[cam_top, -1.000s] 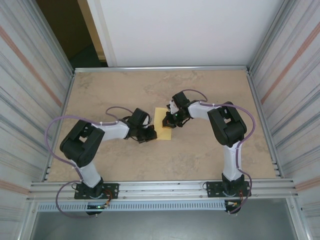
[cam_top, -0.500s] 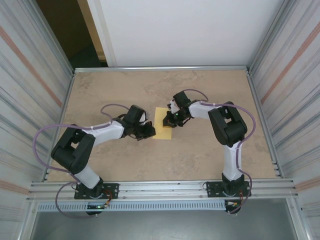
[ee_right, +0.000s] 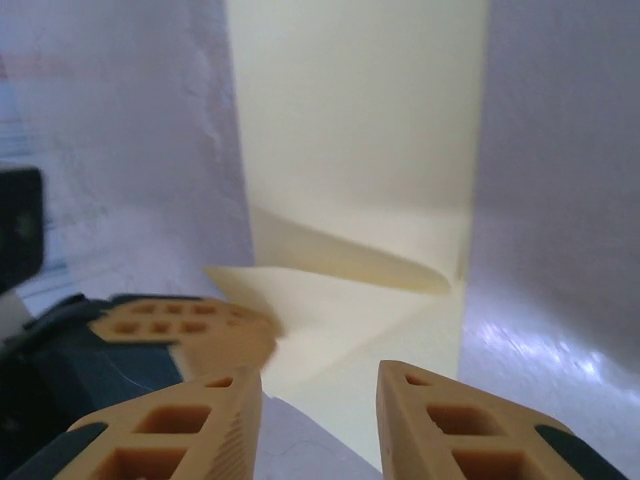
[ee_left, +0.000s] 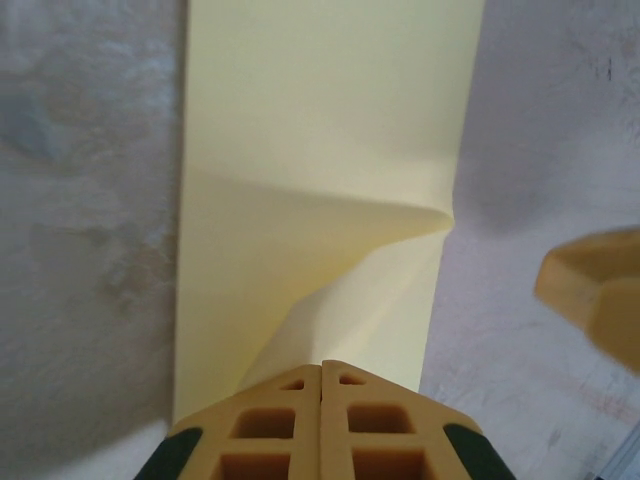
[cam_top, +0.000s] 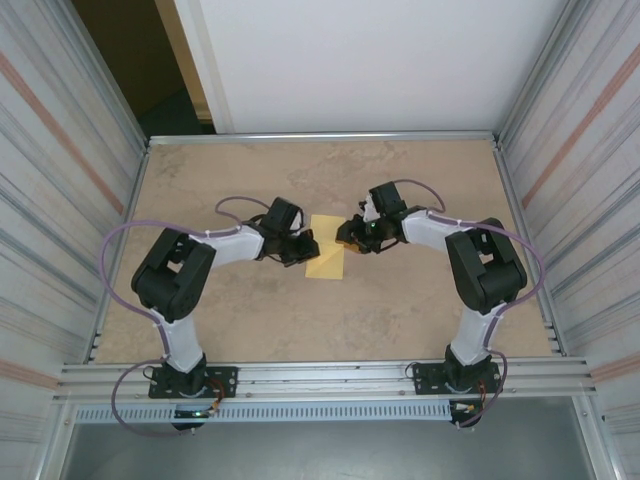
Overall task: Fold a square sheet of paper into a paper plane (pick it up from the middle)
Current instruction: Fold the triangle a second time at the center of the table.
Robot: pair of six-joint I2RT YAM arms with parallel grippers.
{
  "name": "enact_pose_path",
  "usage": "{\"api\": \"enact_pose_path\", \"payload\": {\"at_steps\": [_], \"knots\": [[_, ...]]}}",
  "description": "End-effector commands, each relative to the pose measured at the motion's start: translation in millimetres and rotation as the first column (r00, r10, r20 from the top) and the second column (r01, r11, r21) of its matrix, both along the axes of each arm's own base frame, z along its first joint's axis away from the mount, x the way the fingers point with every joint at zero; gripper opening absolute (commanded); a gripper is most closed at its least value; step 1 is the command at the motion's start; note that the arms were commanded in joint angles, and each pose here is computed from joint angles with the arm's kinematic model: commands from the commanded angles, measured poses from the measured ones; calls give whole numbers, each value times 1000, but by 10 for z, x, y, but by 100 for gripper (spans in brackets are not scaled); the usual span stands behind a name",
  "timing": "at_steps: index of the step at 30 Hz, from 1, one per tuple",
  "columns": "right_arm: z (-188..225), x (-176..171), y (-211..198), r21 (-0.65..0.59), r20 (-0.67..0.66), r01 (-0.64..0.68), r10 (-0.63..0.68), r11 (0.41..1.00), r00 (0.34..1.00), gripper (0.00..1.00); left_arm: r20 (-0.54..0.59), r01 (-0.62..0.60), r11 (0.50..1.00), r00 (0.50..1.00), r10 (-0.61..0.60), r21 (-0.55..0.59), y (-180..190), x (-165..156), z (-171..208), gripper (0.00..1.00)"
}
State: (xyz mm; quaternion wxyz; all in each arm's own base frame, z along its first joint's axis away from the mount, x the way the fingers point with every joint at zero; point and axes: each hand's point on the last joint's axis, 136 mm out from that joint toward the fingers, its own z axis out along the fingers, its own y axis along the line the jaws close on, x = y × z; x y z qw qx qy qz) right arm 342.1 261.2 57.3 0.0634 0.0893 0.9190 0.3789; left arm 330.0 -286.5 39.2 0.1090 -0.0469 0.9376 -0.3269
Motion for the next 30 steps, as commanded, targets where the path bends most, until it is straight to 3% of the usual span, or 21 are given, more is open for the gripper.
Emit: {"api": "enact_pose_path", "payload": {"at_steps": [1, 5, 10, 18, 30], "knots": [[47, -5, 29, 33, -30, 81, -80, 996, 996, 39, 0, -21, 999, 1000, 21, 28, 88, 23, -102, 1], [-17, 14, 91, 35, -46, 90, -89, 995, 995, 39, -37, -40, 999, 998, 41, 32, 121, -21, -248, 1], [-18, 61, 260, 42, -29, 29, -28, 999, 999, 28, -65, -50, 998, 996, 53, 50, 158, -66, -347, 1], [-190, 72, 354, -34, -22, -38, 37, 999, 999, 19, -103, -62, 994, 992, 70, 86, 224, -131, -444, 0], [-544, 159, 0, -165, -35, -10, 5, 986, 999, 16, -217, -71, 970, 969, 123, 233, 490, -381, -659, 0]]}}
